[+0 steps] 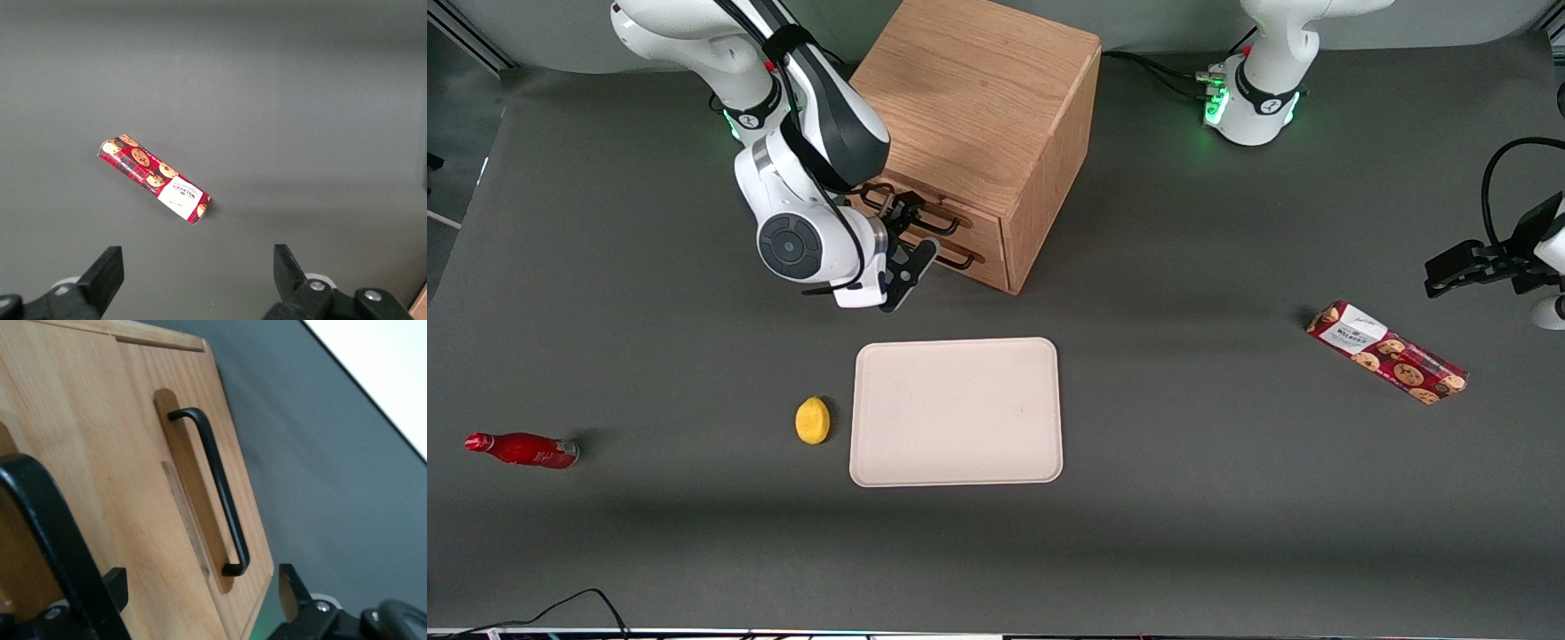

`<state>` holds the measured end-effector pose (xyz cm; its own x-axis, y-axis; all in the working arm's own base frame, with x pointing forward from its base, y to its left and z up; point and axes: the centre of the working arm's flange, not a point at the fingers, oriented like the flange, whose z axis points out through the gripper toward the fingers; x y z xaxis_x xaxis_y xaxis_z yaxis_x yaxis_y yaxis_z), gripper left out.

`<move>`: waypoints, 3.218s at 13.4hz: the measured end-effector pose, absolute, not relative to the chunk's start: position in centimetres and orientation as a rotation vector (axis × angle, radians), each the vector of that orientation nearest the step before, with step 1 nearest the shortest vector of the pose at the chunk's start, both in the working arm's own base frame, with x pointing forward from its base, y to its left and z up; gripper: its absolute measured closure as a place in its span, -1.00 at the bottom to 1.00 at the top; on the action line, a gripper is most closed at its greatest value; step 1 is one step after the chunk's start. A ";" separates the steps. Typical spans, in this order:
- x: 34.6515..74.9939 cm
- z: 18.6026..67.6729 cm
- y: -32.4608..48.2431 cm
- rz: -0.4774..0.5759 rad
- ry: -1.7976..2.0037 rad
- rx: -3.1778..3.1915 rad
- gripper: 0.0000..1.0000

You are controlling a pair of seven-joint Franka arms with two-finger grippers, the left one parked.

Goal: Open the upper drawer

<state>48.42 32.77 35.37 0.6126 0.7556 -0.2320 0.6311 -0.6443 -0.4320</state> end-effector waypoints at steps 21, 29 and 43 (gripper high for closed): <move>58.1 35.0 25.1 0.378 -1.195 -2.520 -1.00; 61.7 35.3 22.7 0.303 -1.245 -2.518 -1.00; 65.6 35.6 20.0 0.215 -1.372 -2.490 -1.00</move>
<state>65.64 19.96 35.56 0.5358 0.8443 0.0089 0.8012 -0.5050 -0.3210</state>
